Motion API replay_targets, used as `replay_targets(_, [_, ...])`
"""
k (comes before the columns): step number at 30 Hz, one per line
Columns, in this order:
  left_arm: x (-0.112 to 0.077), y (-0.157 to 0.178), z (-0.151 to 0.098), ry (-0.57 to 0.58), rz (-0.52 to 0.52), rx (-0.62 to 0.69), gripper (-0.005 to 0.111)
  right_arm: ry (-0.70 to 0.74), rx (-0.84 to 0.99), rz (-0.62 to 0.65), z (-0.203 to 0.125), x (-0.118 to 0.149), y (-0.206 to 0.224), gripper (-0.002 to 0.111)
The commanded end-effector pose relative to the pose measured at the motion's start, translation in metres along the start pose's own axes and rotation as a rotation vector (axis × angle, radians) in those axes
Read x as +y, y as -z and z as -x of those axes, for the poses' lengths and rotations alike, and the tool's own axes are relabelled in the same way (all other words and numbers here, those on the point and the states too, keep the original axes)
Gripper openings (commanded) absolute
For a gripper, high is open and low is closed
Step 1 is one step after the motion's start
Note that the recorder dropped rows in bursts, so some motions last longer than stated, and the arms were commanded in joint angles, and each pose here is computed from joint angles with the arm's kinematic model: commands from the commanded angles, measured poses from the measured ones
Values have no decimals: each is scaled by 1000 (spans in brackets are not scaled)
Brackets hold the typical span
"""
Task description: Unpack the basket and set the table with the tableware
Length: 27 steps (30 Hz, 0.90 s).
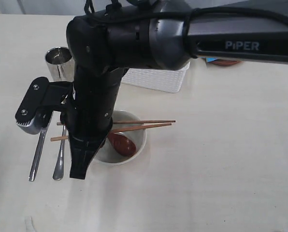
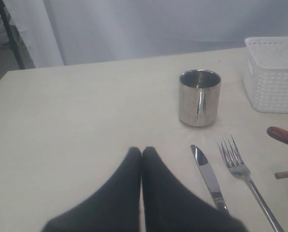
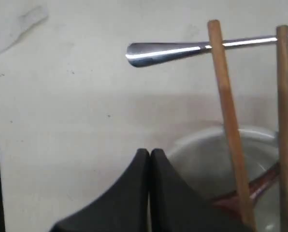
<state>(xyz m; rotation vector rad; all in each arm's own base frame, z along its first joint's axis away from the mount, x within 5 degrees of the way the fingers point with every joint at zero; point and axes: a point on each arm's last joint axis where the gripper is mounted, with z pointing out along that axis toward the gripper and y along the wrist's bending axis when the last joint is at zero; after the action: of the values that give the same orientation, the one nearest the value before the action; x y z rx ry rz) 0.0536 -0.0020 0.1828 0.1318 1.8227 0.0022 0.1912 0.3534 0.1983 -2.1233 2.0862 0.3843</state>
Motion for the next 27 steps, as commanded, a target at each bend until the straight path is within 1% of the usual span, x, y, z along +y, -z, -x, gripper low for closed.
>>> replay_targets(1, [0,0,-1,5,-6,0,0,71,-68,28,15,19,-4,0])
replay_targets(5, [0,0,-1,5,-6,0,0,87,-67,20,21,25,-20,0])
replay_targets(9, [0,0,-1,5,-6,0,0,65,-73,-15,23,19,-34,0])
replay_targets(14, [0,0,-1,5,-6,0,0,56,-83,-51,26,13,-41,0])
replay_targets(18, [0,0,-1,5,-6,0,0,14,-87,-137,30,2,-43,0])
replay_targets(23, [0,0,-1,2,-5,0,0,-38,-47,-256,30,-11,-40,0])
replay_targets(27, [0,0,-1,2,-5,0,0,-42,-37,-264,29,-11,-40,0])
